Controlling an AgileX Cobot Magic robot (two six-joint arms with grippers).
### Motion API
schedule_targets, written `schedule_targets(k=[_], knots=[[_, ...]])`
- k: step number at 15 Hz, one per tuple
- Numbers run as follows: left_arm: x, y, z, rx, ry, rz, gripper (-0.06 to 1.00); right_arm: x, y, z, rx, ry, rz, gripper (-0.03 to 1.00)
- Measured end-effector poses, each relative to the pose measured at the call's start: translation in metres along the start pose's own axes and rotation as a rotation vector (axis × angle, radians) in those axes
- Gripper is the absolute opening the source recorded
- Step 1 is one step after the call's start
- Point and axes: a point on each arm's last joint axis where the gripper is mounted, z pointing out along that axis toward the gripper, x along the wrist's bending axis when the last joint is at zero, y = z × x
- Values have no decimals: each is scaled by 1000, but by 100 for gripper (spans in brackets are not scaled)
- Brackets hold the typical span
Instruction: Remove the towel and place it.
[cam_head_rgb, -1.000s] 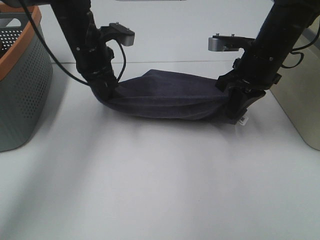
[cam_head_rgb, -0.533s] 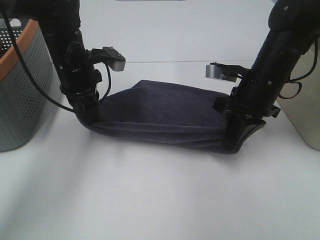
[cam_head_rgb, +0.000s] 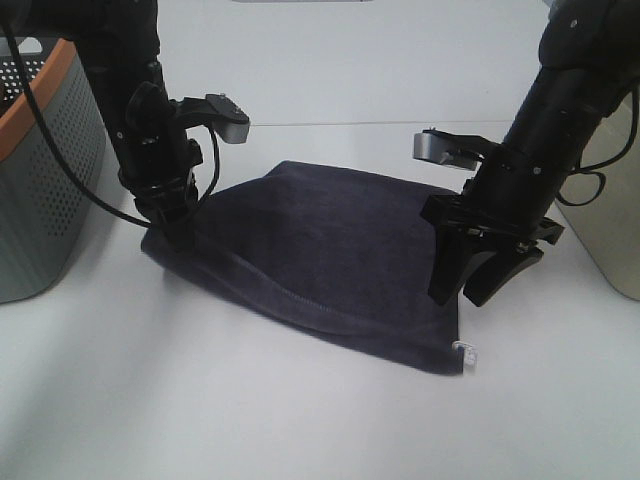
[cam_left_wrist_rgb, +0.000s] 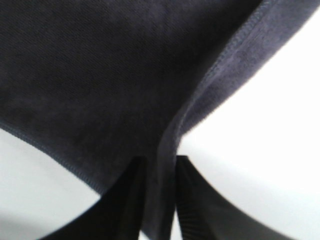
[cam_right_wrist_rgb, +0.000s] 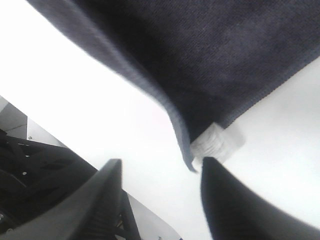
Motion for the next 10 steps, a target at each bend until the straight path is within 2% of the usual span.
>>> schedule_targets(k=[1,2,3,6,10], knots=[[0,0,0,-1,1,4,55,0,0,0,3,-1,43,71],[-1,1,0,-8,-7,0,68,0,-1,0,7,1,51,74],[-2,2,0,-20,-19,-7,75,0,-1,0,10,2,57,76],[-4,5,-3,-54,-41,-22,79,2,0,-4,19,6,68,76],[2,22,-45,-175,42,-115,80,11,20,-37,-100,-15,57,76]])
